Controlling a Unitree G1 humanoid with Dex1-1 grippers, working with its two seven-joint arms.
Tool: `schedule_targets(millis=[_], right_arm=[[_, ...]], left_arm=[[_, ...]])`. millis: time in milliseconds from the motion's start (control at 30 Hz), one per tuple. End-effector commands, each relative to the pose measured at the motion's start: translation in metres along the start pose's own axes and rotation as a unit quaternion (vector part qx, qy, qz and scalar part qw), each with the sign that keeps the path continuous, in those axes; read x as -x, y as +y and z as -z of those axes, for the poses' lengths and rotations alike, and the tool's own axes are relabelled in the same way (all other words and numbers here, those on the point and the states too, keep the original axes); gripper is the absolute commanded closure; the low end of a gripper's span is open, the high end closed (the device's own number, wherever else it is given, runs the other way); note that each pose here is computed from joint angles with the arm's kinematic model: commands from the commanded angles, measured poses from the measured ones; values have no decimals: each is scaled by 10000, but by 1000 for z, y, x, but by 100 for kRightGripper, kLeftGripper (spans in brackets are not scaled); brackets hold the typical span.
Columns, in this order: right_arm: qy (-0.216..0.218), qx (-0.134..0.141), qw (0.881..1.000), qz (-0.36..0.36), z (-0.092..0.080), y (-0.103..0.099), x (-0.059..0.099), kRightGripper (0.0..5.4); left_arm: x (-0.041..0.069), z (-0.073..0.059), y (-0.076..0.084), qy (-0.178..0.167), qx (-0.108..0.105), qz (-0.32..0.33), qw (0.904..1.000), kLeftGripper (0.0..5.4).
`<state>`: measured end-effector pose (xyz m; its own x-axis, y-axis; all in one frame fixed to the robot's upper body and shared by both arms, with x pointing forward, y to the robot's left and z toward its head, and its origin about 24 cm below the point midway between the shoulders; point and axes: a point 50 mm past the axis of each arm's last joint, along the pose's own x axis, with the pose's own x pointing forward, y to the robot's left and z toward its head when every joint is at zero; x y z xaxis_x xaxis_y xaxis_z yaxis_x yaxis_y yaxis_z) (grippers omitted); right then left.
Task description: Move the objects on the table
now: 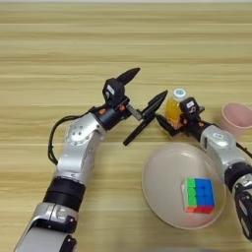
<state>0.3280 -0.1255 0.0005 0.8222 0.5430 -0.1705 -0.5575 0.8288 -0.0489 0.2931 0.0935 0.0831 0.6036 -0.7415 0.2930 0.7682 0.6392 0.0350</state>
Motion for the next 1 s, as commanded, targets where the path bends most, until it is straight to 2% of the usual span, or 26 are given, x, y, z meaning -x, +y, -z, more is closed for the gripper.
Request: schedule_targets(millis=[33, 500, 733, 1000], right_arm=[[-177, 100, 9998, 41, -8, -1, -3, 2], [-881, 263, 9957, 110, -28, -5, 2, 2], [-1321, 393, 9905, 22, -48, -4, 5, 2], [-1505, 467, 9875, -45, -59, -1, 10, 2]], left_arm=[[-2, -1, 1, -22, -42, -1, 10000, 0], [-1, -1, 1, -28, -44, -2, 10000, 0], [-1, -1, 0, -22, -43, -4, 10000, 0], [-1, -1, 0, -19, -42, -4, 10000, 0]])
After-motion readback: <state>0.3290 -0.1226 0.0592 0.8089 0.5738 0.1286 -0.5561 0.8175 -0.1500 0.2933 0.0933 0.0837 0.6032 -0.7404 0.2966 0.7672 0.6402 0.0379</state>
